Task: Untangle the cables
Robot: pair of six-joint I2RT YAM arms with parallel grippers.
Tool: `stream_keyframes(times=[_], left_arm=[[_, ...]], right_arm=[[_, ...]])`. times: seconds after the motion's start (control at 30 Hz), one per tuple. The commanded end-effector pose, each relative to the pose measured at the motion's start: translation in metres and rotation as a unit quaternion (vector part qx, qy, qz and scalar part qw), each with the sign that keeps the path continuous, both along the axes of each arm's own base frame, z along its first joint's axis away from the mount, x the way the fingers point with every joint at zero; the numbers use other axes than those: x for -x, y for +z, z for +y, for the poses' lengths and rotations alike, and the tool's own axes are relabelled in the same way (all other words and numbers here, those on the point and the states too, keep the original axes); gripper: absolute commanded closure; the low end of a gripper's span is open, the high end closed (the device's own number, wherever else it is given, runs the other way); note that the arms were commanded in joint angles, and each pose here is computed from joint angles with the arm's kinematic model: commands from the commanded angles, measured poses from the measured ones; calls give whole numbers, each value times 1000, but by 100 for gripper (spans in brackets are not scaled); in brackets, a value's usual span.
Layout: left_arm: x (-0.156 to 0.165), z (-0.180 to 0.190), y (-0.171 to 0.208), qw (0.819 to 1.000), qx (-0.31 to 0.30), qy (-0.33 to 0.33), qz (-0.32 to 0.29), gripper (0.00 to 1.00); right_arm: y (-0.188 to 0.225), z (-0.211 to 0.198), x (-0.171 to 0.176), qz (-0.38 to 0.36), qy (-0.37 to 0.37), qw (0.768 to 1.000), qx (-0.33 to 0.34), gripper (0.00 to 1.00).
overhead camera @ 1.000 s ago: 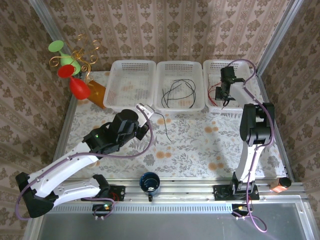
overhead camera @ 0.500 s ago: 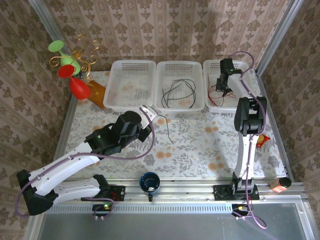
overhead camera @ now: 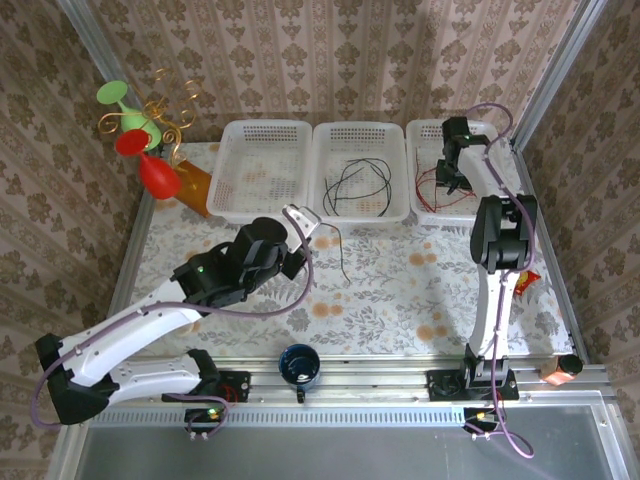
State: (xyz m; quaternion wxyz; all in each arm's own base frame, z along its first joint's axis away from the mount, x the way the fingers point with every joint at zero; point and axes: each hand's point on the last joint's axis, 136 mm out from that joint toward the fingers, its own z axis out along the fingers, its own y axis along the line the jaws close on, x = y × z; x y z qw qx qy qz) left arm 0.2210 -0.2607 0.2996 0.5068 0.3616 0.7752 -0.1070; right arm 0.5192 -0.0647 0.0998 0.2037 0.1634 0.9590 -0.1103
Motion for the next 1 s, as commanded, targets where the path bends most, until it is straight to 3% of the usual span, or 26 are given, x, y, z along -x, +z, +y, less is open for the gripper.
stream_keyframes(times=[0.0,0.2,0.47,0.73,0.97], left_arm=[[-5,-5,31,999,31,7,-23,100],[-23,-14,66,995,78,25,-53,100],[-77,-15,102,986,130,73,-71,100],[-142,-36,103,984,148,75,-61,100],[-195,-64,66,986,147,72,-19,100]], right_arm=[[58,3,16,-46,-7,999,-15,45],[96,21,51,-93,-1,994,-62,42],[117,43,124,-145,7,985,-91,39],[126,56,190,-172,14,979,-111,36],[146,55,204,-187,26,977,-100,34]])
